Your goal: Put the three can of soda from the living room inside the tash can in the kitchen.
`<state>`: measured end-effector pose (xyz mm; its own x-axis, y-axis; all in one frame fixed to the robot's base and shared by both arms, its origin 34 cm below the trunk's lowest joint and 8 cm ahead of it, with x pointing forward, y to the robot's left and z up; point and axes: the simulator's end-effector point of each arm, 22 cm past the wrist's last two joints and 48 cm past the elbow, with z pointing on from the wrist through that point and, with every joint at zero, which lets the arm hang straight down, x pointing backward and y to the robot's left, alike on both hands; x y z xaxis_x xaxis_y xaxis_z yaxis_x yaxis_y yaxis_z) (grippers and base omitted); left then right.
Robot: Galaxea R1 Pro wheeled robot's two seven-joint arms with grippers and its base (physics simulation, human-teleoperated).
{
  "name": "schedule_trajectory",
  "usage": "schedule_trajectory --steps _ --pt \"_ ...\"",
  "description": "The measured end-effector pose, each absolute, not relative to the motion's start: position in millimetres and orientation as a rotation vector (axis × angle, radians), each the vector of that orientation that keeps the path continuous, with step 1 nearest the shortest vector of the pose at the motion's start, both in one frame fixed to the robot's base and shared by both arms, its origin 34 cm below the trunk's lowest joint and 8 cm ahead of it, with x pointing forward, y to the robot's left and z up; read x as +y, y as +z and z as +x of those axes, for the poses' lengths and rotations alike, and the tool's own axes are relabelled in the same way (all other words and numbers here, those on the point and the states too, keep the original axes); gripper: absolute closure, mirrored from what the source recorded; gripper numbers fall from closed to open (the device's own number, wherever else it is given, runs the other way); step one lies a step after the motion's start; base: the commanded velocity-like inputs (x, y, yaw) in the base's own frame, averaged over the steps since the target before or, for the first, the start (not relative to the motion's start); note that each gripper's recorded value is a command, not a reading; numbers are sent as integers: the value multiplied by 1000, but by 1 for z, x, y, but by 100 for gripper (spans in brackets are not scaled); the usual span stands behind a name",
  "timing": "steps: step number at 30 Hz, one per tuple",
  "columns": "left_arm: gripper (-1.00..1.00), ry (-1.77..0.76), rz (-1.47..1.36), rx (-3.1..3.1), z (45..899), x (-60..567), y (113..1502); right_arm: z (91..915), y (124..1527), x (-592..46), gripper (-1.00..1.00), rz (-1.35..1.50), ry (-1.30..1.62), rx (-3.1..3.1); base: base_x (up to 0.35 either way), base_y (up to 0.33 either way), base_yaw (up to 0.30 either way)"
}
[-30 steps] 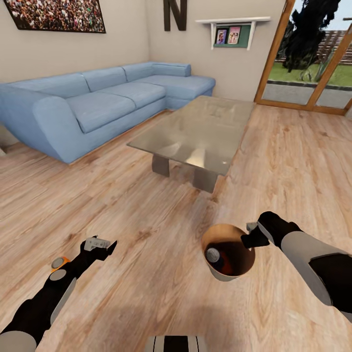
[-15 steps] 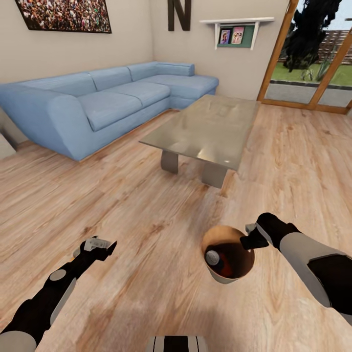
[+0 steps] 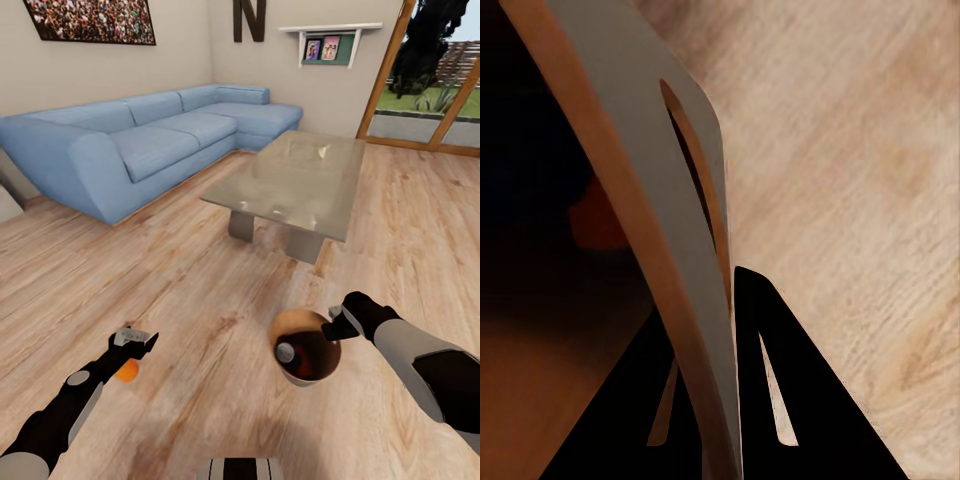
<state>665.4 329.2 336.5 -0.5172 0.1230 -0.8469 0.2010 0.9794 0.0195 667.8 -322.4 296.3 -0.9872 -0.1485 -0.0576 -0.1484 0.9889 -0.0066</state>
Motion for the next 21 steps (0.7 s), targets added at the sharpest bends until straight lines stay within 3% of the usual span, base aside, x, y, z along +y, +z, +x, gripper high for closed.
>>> schedule_trajectory --steps 13,21 --pt "-100 -99 224 2121 665 330 337 668 296 -325 100 -243 -44 3074 -112 272 0" --pt "-100 -95 226 2121 665 330 336 668 296 -322 100 -230 -25 3074 195 134 0"
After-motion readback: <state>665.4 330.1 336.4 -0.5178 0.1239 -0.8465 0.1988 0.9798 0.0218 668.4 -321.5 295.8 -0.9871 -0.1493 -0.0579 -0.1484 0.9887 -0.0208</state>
